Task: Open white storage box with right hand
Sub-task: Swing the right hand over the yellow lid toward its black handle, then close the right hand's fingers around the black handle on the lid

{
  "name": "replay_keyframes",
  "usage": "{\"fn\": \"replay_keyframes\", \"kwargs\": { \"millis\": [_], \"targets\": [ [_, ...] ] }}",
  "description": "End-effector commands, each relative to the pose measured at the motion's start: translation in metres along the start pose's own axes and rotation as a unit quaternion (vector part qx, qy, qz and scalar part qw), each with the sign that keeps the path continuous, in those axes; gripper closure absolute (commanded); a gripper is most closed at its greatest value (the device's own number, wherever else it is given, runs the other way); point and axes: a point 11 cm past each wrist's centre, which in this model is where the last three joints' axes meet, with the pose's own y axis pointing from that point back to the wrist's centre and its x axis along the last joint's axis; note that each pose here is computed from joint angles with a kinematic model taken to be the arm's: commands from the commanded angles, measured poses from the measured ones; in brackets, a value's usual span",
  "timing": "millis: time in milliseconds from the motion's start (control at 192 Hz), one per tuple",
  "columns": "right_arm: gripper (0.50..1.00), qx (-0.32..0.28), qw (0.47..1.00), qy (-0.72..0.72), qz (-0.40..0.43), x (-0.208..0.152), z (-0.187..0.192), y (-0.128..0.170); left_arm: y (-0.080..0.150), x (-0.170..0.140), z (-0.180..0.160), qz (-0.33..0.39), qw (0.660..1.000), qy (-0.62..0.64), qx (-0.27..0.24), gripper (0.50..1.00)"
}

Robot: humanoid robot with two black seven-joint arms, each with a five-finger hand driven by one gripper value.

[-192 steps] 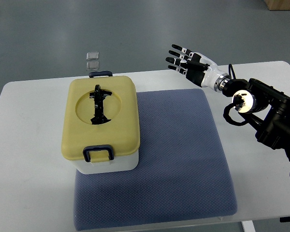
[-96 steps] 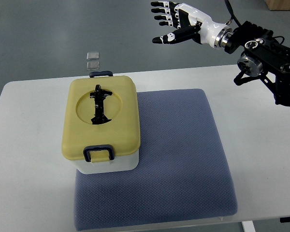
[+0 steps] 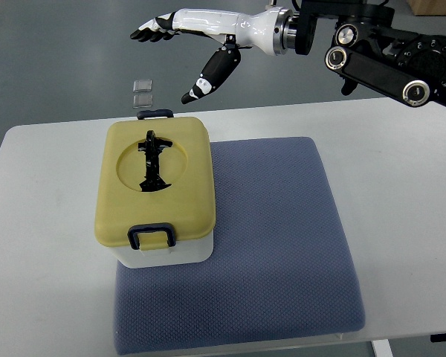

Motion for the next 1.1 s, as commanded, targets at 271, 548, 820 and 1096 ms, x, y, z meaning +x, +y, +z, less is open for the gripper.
{"fn": "replay_keyframes", "kwargs": {
  "millis": [271, 548, 820, 1096],
  "targets": [
    [0.568, 0.089, 0.953, 0.245, -0.151, -0.026, -0.086, -0.051, 0.0, 0.0, 0.0, 0.0, 1.0, 0.0, 0.0, 0.5],
    [0.568, 0.101, 0.904, 0.356, -0.213, -0.064, -0.094, -0.071, 0.0, 0.0, 0.0, 0.0, 1.0, 0.0, 0.0, 0.5],
    [0.568, 0.081, 0.899, 0.378, -0.204, -0.062, -0.075, -0.07, 0.0, 0.0, 0.0, 0.0, 1.0, 0.0, 0.0, 0.5],
    [0.57, 0.066, 0.898, 0.378, -0.213, -0.071, -0.057, -0.068, 0.0, 0.0, 0.0, 0.0, 1.0, 0.0, 0.0, 0.5]
  ]
}}
